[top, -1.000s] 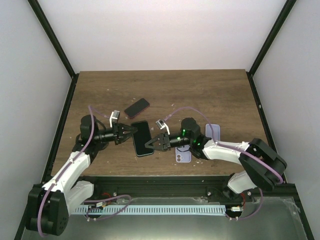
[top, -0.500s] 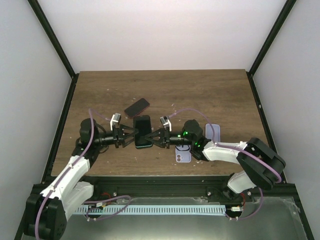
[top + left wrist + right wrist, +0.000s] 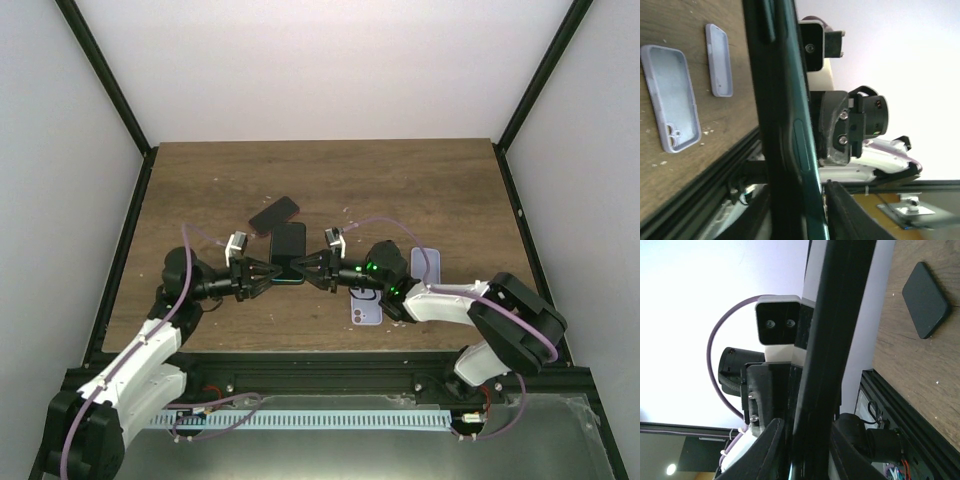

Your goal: Put the phone into the phone case

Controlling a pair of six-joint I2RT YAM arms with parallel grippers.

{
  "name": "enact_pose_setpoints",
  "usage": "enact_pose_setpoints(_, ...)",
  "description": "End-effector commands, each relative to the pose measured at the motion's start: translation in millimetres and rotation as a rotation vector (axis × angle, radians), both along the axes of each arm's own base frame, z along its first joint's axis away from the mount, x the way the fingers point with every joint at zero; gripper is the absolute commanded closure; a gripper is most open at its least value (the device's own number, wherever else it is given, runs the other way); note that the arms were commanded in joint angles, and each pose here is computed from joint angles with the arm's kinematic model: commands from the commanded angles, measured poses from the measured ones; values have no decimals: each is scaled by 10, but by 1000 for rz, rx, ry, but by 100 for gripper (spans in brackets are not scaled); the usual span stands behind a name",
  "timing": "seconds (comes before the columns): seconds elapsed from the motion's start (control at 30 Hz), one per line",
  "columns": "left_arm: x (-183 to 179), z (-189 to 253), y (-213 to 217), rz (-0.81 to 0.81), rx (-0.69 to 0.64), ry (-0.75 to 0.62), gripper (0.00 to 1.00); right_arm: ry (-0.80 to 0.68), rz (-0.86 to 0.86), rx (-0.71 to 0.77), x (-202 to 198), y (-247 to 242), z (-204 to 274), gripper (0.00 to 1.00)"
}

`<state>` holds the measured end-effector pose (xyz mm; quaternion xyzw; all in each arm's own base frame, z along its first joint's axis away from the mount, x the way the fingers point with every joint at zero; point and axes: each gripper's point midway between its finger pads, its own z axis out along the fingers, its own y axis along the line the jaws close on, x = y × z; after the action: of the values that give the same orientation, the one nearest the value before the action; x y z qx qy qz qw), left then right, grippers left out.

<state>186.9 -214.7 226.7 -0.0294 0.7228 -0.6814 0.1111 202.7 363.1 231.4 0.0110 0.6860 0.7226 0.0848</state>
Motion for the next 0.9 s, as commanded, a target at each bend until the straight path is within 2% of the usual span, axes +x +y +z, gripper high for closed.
enact_pose_setpoints(0.0,15,16,2,19,-17,-24,81,-59,-21,51,24,-38,162,77)
enact_pose_setpoints(0.07,1,1,-8,0,-15,-23,86,-76,-6,30,-11,-39,136,70)
enact_pose_setpoints(0.17,-26,4,-24,-27,-3,-30,87,-69,12,-12,-49,-42,39,61)
enact_pose_setpoints(0.23,-31,29,-29,-38,3,-39,87,-75,27,-18,-76,-43,26,59)
enact_pose_setpoints(0.4,-22,97,-43,-55,18,-65,84,-81,20,-14,-109,-91,30,74)
enact_pose_setpoints(0.5,-19,118,-47,-54,11,-51,84,-86,11,-21,-111,-109,44,76)
enact_pose_setpoints(0.6,1,154,-43,-43,4,-52,85,-108,51,-37,-158,-77,62,60)
enact_pose_setpoints(0.67,15,179,-44,-39,3,-62,86,-116,87,-57,-204,-48,34,54)
enact_pose_setpoints(0.77,40,199,-47,-30,2,-76,86,-106,144,-74,-281,-19,-32,48)
enact_pose_setpoints(0.87,67,208,-44,-17,-2,-91,86,-81,177,-87,-336,4,-111,50)
